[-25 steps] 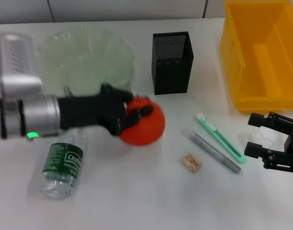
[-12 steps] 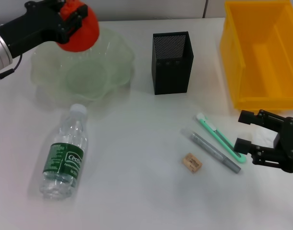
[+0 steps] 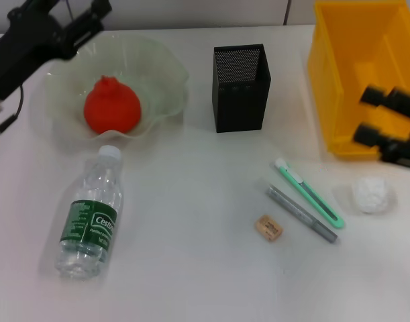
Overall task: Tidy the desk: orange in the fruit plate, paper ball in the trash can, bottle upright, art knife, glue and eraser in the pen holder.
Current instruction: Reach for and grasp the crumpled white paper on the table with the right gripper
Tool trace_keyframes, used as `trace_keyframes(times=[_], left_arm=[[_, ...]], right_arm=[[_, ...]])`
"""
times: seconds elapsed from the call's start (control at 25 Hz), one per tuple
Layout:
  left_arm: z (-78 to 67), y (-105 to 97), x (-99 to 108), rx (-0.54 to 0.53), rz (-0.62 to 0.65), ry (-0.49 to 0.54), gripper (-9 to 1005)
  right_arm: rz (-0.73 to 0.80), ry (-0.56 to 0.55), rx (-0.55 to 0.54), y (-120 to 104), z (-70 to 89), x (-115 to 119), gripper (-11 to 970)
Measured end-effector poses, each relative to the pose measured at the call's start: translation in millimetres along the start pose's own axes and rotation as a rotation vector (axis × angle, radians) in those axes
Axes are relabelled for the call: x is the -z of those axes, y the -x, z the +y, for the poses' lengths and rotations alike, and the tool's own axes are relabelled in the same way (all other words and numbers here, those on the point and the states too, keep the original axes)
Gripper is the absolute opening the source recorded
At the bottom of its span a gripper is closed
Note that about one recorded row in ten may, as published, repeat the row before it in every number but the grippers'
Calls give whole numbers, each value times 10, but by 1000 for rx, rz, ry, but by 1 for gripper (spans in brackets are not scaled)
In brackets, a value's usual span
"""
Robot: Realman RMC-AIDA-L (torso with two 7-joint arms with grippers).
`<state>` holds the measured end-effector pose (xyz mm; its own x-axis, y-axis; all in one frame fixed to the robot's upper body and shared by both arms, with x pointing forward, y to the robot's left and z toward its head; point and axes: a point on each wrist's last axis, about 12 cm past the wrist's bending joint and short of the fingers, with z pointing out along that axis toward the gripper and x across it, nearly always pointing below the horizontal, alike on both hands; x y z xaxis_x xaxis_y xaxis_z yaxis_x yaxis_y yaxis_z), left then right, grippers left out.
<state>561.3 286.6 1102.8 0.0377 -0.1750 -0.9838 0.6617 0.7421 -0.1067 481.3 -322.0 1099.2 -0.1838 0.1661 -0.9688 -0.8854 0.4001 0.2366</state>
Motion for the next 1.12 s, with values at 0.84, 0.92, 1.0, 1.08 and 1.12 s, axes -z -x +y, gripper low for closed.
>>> trace_keyframes(times=[0.84, 0.92, 1.0, 1.08, 1.12], left_arm=[[-300, -119, 1173, -2, 52, -231, 789], [-295, -130, 1159, 1, 57, -228, 789], [-292, -137, 1139, 2, 61, -230, 788], [-290, -137, 1128, 1, 62, -232, 788], [-288, -136, 1124, 0, 62, -232, 787]], right_arm=[[1114, -354, -67, 1170, -77, -514, 810], [1134, -349, -89, 1045, -154, -547, 810], [1147, -347, -106, 924, -232, -578, 809], [1162, -351, -107, 825, -291, -618, 809], [1170, -355, -102, 774, -323, -645, 808]])
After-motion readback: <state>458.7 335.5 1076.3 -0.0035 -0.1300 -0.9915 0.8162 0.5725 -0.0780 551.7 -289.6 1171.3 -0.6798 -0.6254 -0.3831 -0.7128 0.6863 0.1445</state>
